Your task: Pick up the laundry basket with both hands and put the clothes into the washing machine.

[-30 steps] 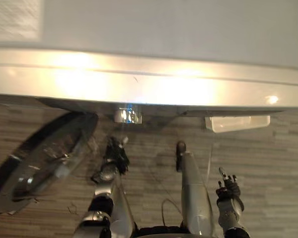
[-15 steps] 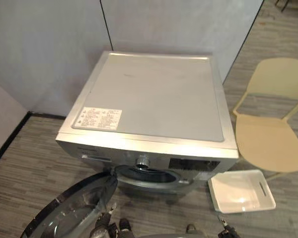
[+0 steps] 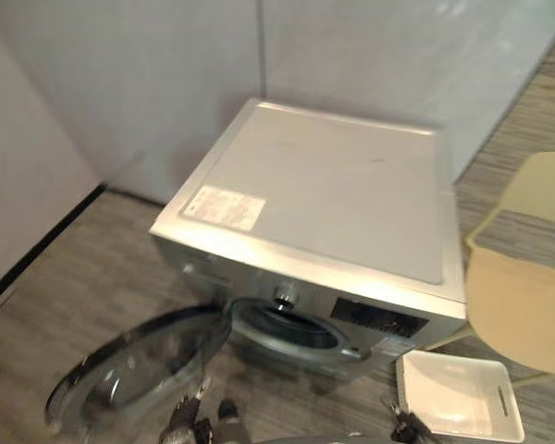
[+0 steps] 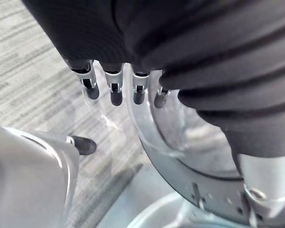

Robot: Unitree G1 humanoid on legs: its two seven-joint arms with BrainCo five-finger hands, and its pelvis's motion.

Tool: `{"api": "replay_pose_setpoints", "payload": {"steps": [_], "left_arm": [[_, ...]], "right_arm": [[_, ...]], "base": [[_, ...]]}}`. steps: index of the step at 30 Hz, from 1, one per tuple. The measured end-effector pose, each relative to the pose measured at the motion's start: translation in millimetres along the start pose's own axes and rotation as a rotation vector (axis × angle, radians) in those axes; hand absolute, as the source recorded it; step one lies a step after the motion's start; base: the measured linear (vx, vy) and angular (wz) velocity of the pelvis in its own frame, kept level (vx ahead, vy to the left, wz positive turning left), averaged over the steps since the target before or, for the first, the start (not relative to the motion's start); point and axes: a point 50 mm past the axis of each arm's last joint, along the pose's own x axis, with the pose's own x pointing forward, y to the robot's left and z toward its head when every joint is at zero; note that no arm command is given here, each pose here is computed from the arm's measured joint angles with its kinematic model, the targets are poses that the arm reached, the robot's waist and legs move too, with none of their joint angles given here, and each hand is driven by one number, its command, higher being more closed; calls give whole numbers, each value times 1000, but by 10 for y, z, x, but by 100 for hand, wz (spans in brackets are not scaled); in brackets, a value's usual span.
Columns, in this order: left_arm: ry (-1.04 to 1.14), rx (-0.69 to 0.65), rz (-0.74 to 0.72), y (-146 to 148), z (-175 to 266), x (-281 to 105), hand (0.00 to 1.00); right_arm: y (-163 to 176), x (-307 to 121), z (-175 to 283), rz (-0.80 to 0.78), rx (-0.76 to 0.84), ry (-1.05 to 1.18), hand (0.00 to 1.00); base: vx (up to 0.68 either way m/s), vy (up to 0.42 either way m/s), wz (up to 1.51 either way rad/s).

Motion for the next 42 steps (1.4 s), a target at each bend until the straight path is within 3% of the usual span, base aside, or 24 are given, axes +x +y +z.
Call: {"api": "replay_pose_setpoints", "payload": {"steps": [6,13,19,27,33,36,42], "left_arm": [[85,55,-8,-10,-232,-42,0],[38,258,-39,13,-61,9,0],[9,330,-62,-25,-2,19,0],[32,340,-30,130,-58,20,0],[54,173,7,148,-119,3,0],[18,-34,36,186,-109,-41,0],[-289,-178,79,357,510,-137,0]], "right_arm": [[83,-1,211,22,9,-88,0],[80,-22,-9,12,33,-10,0],[186,-25,34,54,-18,-34,0],[-329,-109,-391,-83,-7,112,0],[-440,-92,-338,-114,11,109,0],[-485,-86,-247,-123,18,71,0],[-360,-116,-143,-60,27,-23,0]], "base": [[-130,90,37],[-111,165,56],[-188,-48,-34],[-139,-71,31],[-50,-97,25],[4,8,3],[72,77,17]]}}
